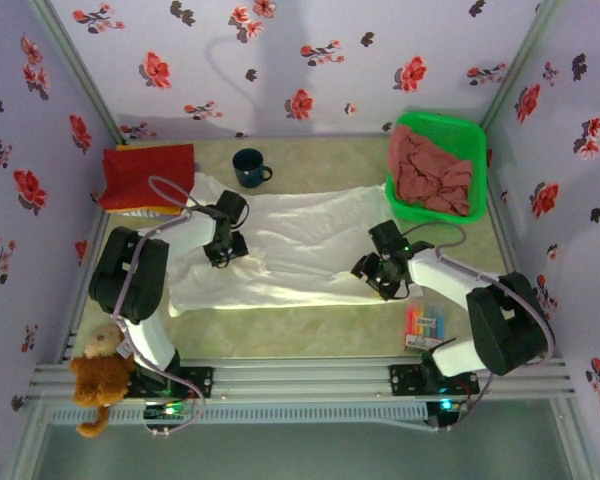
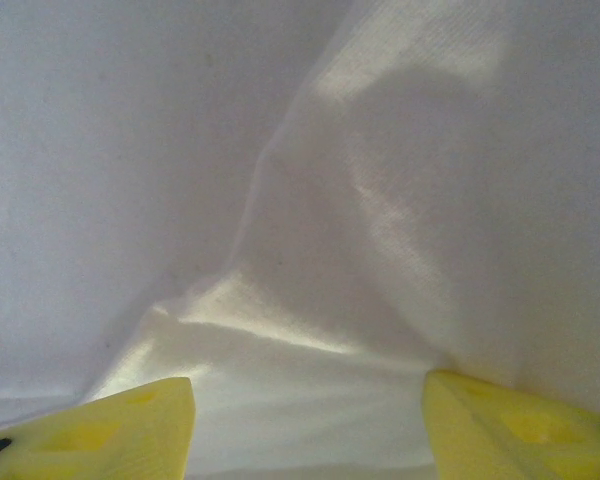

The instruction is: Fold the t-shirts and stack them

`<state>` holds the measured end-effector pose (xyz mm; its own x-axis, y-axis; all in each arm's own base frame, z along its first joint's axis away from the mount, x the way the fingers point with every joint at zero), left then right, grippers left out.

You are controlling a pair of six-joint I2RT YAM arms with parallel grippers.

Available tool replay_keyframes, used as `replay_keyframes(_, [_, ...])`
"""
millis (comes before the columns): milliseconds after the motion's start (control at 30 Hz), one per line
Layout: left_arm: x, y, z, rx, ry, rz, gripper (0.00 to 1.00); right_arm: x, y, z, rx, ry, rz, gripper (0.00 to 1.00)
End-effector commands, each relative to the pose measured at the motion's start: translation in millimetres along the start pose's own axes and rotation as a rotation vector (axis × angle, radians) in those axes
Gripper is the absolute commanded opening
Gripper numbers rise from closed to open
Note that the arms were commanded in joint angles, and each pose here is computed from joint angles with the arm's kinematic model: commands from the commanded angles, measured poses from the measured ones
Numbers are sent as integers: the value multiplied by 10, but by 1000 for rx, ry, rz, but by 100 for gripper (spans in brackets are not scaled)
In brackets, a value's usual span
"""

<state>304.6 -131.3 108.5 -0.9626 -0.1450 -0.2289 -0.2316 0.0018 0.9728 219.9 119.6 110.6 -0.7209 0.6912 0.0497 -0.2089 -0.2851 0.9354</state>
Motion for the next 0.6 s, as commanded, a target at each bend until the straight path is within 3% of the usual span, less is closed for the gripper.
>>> replay_keyframes(0, [9,244,-32,11,-48,-6,52,-1,167,46,23,51,16,64])
replay_keyframes(167, [-275,908,-45,39,-92,-158,53,-38,496,327,-7,132,21,65])
replay_keyframes(267, [-521,1107,78,19,-97,-194,53,-88,636,504,-38,161,6,65])
replay_keyframes(567, [-1322,876,478,34,-35,-178,49,-288,772,1039,-52,261,-12,64])
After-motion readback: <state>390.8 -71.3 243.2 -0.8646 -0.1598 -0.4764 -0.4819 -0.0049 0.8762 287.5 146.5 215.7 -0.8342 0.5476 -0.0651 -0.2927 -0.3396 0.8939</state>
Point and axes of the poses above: each hand's point on the last joint's axis, 136 mm out from that joint toward the fingers, its own y axis back along the fingers, its own z axis along the line the jaws close on, x = y × z, the point moved 9 cm from there along y, back along the fingers, and after that the axes turned 10 degrees about -y, right-handed, at the moved point
